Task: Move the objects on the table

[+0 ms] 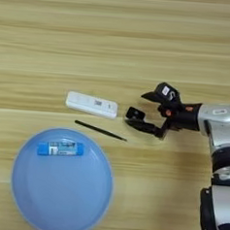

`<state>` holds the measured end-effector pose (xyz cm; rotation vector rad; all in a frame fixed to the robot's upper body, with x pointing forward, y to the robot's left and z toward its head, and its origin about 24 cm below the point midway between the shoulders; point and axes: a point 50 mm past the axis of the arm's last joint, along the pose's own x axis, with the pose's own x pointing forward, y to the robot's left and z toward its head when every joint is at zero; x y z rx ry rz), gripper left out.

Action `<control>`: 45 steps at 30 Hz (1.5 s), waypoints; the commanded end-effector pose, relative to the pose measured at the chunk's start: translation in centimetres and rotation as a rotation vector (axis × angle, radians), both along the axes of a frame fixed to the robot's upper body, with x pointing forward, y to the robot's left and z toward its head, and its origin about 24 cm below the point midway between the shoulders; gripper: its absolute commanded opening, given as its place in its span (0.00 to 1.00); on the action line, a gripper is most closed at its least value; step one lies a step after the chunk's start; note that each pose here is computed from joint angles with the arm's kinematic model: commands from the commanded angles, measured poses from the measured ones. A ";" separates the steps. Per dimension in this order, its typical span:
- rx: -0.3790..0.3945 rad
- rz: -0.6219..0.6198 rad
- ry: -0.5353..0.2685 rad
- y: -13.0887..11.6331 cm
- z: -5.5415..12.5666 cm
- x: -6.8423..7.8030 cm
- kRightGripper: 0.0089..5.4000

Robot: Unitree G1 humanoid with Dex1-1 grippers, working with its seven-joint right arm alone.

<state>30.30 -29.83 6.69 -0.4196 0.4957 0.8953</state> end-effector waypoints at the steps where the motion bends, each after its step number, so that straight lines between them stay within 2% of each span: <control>1: -0.082 -0.012 -0.115 -0.2 2.3 1.4 0.99; 7: -0.113 -0.026 -0.107 0.1 1.4 1.6 0.99; 21: -0.103 -0.010 -0.095 0.6 0.9 1.6 0.63; 27: -0.094 -0.006 -0.100 0.7 1.1 1.6 0.51; 35: -0.061 0.023 -0.155 1.2 2.5 2.1 0.46; 45: -0.003 0.125 -0.276 2.8 6.3 2.1 0.46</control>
